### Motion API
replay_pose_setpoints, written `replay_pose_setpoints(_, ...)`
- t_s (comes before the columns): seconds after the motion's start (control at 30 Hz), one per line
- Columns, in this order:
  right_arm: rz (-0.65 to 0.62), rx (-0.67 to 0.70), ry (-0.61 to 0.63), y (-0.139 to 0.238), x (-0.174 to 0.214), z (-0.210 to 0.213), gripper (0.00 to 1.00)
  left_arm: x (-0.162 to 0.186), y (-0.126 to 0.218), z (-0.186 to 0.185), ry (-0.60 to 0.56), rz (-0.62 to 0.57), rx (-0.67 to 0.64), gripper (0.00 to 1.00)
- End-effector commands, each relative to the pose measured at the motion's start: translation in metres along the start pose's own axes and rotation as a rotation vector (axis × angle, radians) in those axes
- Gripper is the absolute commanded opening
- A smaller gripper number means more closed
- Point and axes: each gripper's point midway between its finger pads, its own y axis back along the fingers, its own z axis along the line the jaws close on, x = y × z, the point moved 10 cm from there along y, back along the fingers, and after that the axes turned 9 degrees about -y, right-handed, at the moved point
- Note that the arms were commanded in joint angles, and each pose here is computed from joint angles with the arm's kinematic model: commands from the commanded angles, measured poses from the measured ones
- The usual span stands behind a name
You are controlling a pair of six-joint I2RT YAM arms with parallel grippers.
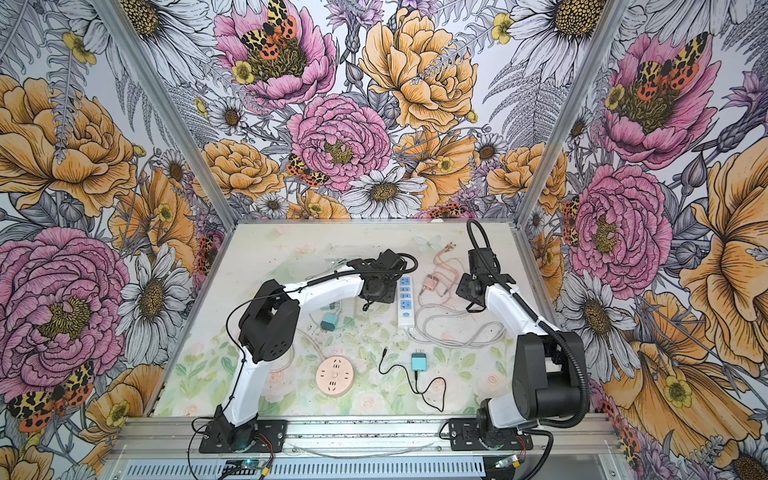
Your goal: Insert the plug
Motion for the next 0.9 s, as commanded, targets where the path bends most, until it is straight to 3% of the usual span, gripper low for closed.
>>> replay_pose_setpoints(0.0,-0.046,-0.007,-0.011,0.005,-0.016,0.007,0.41,-0.035,0.034,-0.003,-0.124,-0.13,0.059,0.44)
replay_pose_setpoints(0.1,-0.051,-0.012,-0.015,0.003,-0.021,0.011,0.41,-0.052,0.039,-0.016,-0.217,-0.165,0.132,0.47)
replay_pose_setpoints(0.27,-0.056,0.015,-0.014,-0.008,-0.032,0.017,0.41,-0.074,0.034,-0.03,-0.268,-0.195,0.157,0.48)
replay_pose_setpoints(0.87,0.037,0.046,0.049,-0.078,-0.055,0.042,0.4,-0.088,0.0,-0.045,-0.254,-0.196,0.262,0.48)
